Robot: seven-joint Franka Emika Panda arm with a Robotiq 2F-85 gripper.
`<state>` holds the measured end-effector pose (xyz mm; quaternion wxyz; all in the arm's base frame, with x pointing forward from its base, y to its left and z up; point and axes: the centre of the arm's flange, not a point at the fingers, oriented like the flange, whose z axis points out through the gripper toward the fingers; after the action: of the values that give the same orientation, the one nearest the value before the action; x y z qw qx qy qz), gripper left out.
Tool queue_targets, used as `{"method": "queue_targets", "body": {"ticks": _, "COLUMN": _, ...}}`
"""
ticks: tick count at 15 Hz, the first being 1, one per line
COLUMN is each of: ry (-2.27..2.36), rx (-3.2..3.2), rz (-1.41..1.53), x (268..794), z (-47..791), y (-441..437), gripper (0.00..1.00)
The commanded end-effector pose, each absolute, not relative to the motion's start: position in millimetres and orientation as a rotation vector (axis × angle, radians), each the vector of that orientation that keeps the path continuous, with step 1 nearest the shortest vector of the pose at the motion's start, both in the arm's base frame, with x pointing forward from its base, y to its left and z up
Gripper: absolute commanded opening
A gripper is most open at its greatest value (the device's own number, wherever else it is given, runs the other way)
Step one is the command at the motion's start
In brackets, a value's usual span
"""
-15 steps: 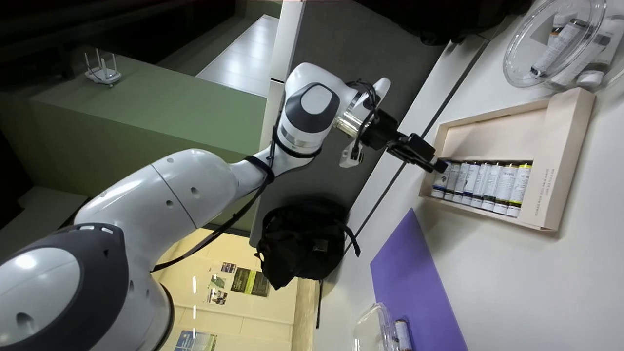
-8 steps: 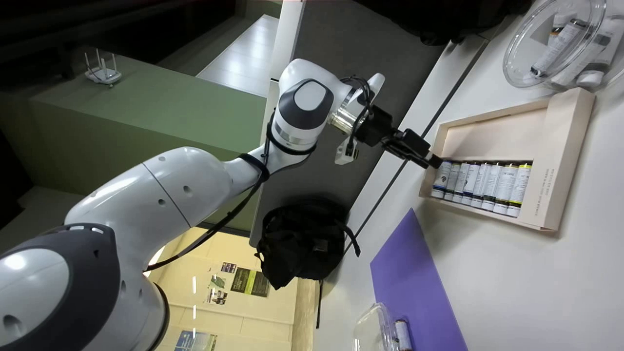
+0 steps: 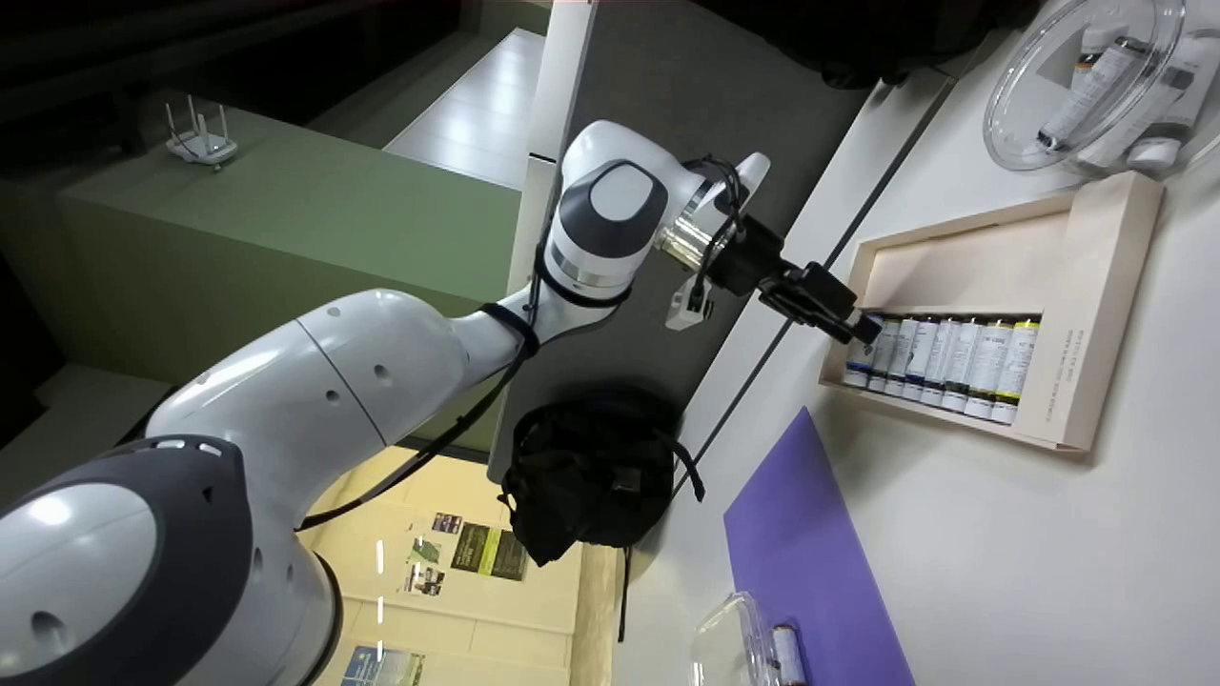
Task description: Take one bottle from the box from and place it on the table
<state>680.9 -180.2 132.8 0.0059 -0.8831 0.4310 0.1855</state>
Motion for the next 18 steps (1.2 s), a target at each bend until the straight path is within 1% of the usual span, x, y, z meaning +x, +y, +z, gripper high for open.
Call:
{"method": "queue_targets", "body": {"ticks": 1, "ry": 1.345, "rx": -2.779, "rz": 0.6, "x": 681.9, "z": 130.7, "y": -179.9, "gripper": 0.23}}
{"method": "queue_targets", "body": {"ticks": 4, "ry": 1.343, "rx": -2.778, "rz": 0.599, "x": 681.9, "z": 131.0, "y": -179.4, "gripper": 0.04}}
{"method": "queue_targets", "body": {"ticks": 5, "ry": 1.342, "rx": -2.778, "rz": 0.597, "x": 681.7, "z": 131.8, "y": -179.5, "gripper": 0.06}}
{"method": "queue_targets", "body": {"ticks": 7, "ry": 1.304, "rx": -2.775, "rz": 0.622, "x": 679.4, "z": 138.9, "y": -180.1, "gripper": 0.07}}
{"method": "queue_targets", "body": {"ticks": 10, "ry": 1.198, "rx": -2.783, "rz": 0.572, "x": 670.6, "z": 168.3, "y": -178.9, "gripper": 0.07}}
{"method": "queue_targets", "body": {"ticks": 14, "ry": 0.832, "rx": -2.873, "rz": 0.475, "x": 669.9, "z": 204.6, "y": -157.1, "gripper": 0.07}}
{"method": "queue_targets", "body": {"ticks": 18, "ry": 0.482, "rx": -2.958, "rz": 0.359, "x": 669.9, "z": 215.3, "y": -111.1, "gripper": 0.07}}
